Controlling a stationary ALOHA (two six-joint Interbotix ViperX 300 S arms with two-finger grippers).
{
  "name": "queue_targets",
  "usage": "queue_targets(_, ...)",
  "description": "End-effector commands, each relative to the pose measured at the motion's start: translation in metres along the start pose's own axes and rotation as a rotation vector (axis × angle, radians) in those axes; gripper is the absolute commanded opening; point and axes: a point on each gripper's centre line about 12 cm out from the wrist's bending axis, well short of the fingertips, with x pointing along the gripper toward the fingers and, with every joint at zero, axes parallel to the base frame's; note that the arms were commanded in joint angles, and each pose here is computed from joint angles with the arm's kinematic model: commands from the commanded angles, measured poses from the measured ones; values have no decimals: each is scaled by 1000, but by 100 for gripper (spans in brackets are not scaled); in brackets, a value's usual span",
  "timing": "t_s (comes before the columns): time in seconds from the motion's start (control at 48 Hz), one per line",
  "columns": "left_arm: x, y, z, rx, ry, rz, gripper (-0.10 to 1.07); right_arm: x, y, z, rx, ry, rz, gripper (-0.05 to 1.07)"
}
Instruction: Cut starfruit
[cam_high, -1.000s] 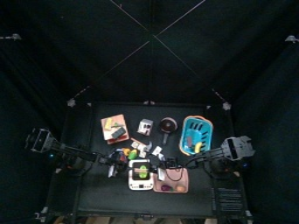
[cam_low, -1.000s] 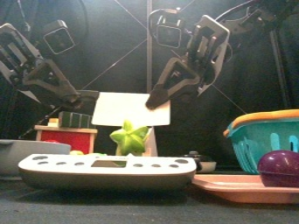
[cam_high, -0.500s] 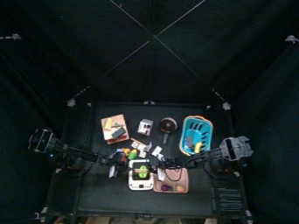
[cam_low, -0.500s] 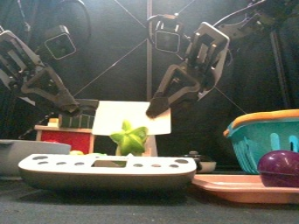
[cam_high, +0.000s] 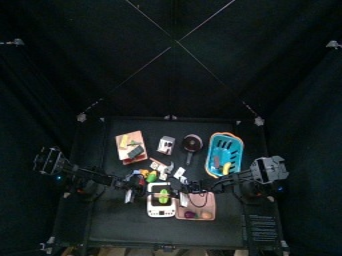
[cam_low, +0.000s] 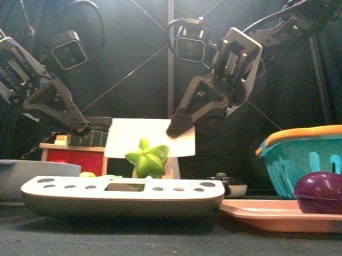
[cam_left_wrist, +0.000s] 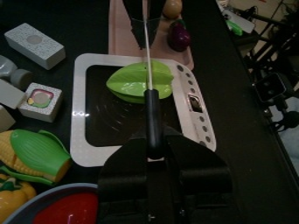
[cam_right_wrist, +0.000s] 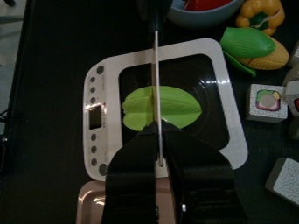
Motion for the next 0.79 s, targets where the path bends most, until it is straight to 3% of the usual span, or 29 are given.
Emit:
queue_targets(0.0, 3, -1, 3, -1, -3, 0, 29, -4, 2, 13, 0, -36, 7, 28)
queue_targets(0.771, 9, 1, 2, 0, 11, 6, 29, 1, 2, 11, 0, -27, 5, 28)
